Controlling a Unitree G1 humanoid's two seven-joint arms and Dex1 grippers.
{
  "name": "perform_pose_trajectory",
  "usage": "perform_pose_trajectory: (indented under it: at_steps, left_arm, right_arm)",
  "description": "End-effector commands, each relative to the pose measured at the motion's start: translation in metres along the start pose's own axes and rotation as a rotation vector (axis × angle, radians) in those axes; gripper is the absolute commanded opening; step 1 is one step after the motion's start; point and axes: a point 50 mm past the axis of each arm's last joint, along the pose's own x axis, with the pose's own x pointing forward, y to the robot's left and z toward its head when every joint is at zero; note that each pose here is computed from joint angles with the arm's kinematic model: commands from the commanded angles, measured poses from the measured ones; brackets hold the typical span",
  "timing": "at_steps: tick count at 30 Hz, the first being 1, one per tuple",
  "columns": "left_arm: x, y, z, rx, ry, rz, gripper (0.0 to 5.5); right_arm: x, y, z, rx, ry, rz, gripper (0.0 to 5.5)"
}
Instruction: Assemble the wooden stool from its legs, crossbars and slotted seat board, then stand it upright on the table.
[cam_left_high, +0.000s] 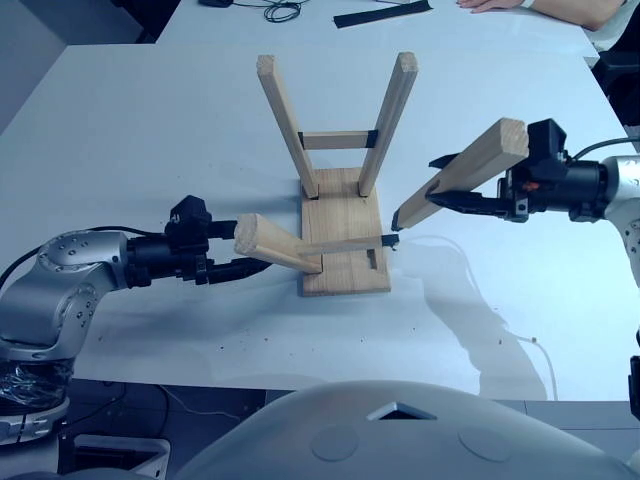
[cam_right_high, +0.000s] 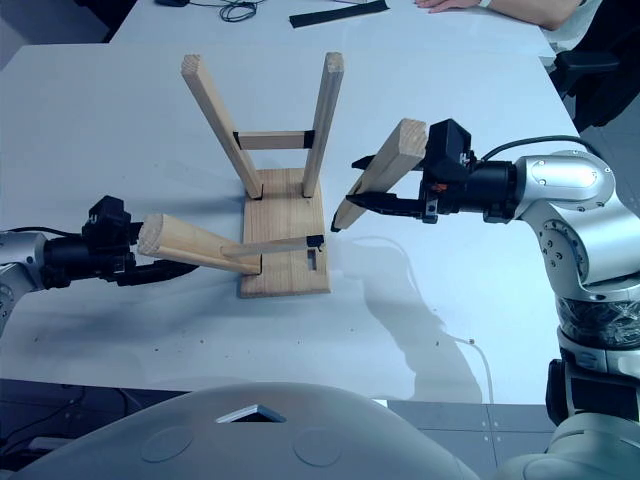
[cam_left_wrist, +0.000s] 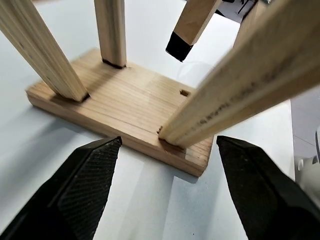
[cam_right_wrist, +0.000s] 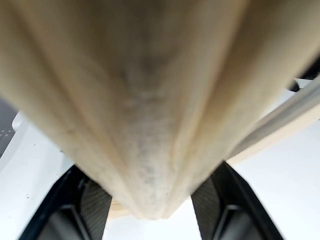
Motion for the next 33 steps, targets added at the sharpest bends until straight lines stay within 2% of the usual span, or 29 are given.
perform_pose_trajectory:
  at_steps: [1,11,23,33]
  left_arm:
    - [0.004,-0.001,0.000,0.015,0.013,-0.021,3.54]
    - [0.001,0.002,0.005,0.014,0.007,-0.026,3.54]
    - [0.000,0.011,0.017,0.043,0.020,-0.075,3.54]
    - [0.000,0.013,0.021,0.049,0.026,-0.099,3.54]
  right_arm:
    - [0.008,0.011,-0.006,0.015,0.003,0.062,2.02]
    - [0.009,0.017,0.001,0.076,-0.094,0.074,2.02]
    - [0.017,0.031,-0.020,0.117,-0.086,0.056,2.02]
    - [0.021,0.029,-0.024,0.045,-0.077,0.024,2.02]
